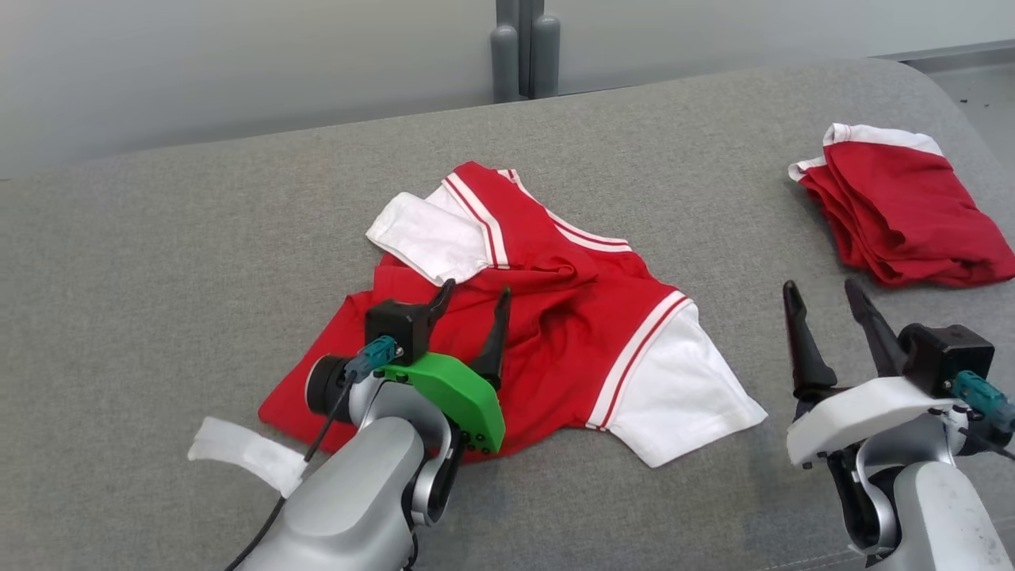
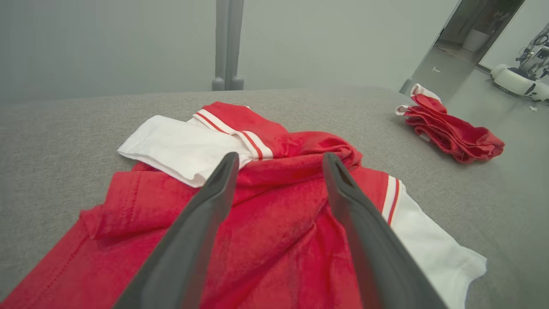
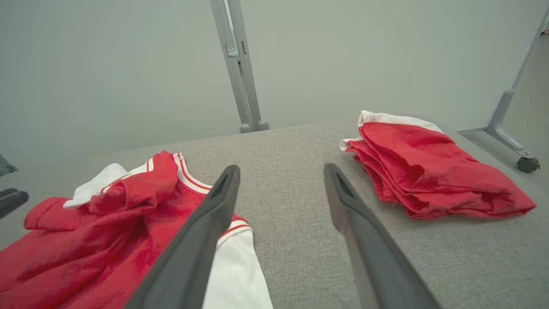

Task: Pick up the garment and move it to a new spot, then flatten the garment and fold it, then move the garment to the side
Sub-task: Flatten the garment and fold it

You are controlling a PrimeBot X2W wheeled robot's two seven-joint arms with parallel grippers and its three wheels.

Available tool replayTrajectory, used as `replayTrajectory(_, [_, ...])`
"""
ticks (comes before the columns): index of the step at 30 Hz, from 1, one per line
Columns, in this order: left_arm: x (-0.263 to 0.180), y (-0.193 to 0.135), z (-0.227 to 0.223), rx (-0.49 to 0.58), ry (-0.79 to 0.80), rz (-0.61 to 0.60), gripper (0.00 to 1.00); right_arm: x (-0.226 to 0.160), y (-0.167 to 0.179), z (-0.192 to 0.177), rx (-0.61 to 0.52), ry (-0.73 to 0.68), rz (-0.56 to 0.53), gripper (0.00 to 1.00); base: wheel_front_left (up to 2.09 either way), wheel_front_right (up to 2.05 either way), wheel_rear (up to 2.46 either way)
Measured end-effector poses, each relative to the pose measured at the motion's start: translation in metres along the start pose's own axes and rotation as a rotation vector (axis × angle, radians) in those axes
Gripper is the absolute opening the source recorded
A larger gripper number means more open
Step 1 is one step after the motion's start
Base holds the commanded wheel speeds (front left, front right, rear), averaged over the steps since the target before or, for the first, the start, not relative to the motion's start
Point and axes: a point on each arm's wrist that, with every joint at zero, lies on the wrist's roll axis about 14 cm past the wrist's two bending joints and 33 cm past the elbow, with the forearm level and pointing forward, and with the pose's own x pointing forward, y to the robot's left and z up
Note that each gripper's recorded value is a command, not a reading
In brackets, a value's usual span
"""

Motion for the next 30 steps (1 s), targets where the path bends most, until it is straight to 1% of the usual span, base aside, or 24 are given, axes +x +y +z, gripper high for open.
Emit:
replayTrajectory(4, [-0.013,0.020,0.004,-0.014,-0.030,0.066,1.00,-0.001,0.014,-0.017,0.005,0.076,0.039,1.00,0.00,0.00,0.00])
replayTrajectory(12, [-0.043,0.057,0.002,0.003,-0.055,0.188,1.00,0.001,0.041,-0.037,-0.005,0.154,0.119,1.00,0.00,0.00,0.00])
replayTrajectory(15, [-0.052,0.073,0.004,-0.002,-0.070,0.240,1.00,0.005,0.057,-0.041,-0.007,0.171,0.164,1.00,0.00,0.00,0.00])
replayTrajectory(19, [-0.062,0.084,0.009,-0.007,-0.095,0.277,1.00,0.013,0.082,-0.050,-0.027,0.207,0.234,1.00,0.00,0.00,0.00])
replayTrajectory(22, [-0.069,0.090,0.013,-0.008,-0.116,0.301,1.00,0.023,0.103,-0.056,-0.063,0.230,0.296,1.00,0.00,0.00,0.00])
replayTrajectory(24, [-0.075,0.095,0.015,-0.011,-0.127,0.320,1.00,0.032,0.114,-0.059,-0.109,0.244,0.343,1.00,0.00,0.00,0.00])
replayTrajectory(30, [-0.089,0.107,0.028,-0.007,-0.180,0.365,1.00,0.060,0.145,-0.075,-0.317,0.296,0.485,1.00,0.00,0.00,0.00])
